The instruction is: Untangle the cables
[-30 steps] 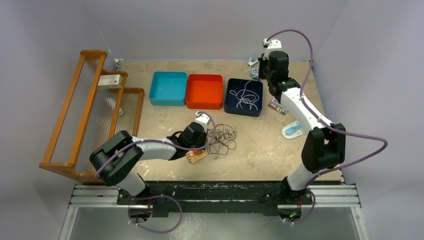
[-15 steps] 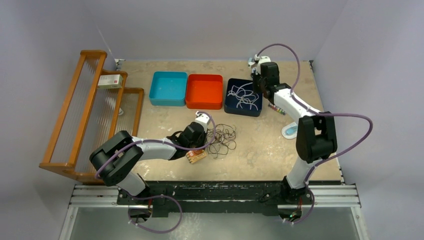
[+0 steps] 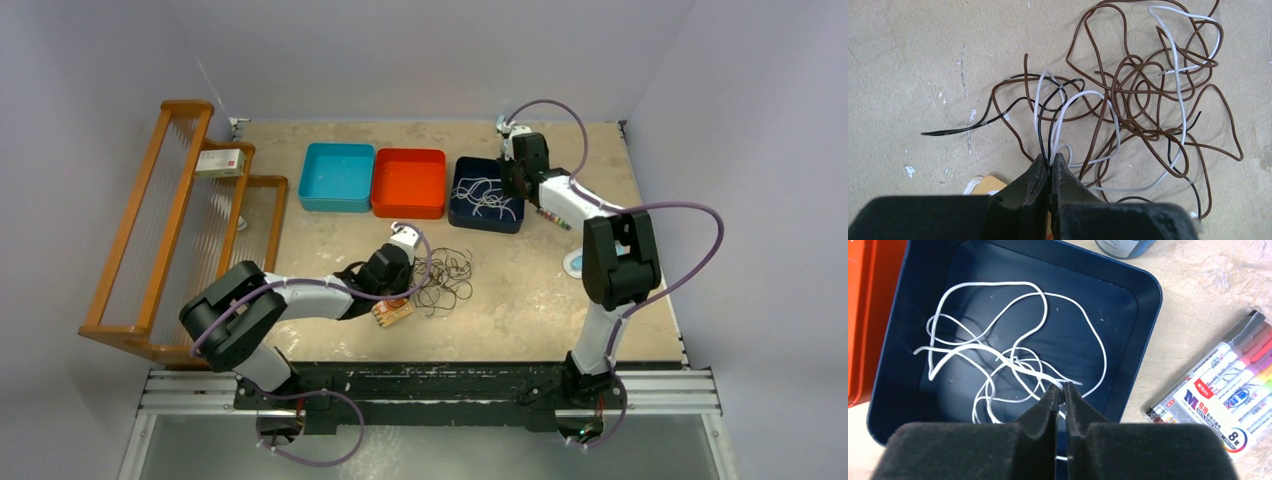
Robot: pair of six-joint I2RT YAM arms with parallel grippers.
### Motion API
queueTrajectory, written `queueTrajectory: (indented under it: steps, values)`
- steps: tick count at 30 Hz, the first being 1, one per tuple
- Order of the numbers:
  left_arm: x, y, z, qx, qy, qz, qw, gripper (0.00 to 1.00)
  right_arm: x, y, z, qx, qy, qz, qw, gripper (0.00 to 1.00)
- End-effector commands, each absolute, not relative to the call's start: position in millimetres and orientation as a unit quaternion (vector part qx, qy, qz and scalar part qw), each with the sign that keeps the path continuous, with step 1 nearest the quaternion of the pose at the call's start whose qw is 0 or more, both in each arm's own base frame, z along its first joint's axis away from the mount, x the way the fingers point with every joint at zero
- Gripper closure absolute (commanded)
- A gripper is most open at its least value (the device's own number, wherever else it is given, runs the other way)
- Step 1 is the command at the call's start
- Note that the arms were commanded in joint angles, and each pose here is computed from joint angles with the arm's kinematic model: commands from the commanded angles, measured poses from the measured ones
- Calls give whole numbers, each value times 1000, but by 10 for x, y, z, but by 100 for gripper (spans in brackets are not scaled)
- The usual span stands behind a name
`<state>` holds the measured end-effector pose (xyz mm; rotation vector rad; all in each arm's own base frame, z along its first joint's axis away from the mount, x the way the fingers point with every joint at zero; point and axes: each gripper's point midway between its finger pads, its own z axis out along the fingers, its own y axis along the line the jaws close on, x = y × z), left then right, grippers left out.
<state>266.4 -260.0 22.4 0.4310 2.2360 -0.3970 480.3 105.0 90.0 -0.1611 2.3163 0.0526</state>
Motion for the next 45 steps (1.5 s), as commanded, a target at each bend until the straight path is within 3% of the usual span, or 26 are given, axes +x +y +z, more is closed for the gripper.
queueTrajectory:
  steps: [1,6,11,17,27,45]
  values:
    - [2715,-2609,278,175,882,-147,412,100,4928,1045,1172,-55,903,21,426,85]
    - [2731,-2622,285,175,881,-146,413,100,4924,1038,1322,-53,896,22,441,67]
    - [2748,-2655,273,180,882,-146,410,100,4897,1015,1469,-48,889,21,454,59]
    - [2773,-2696,294,184,881,-148,410,100,4800,1031,1726,-52,881,33,470,57]
    - [2835,-2764,393,182,874,-156,422,100,4488,1466,1970,-118,853,159,483,60]
    - [2866,-2732,369,171,876,-147,427,100,3436,2463,1501,-41,854,314,412,54]
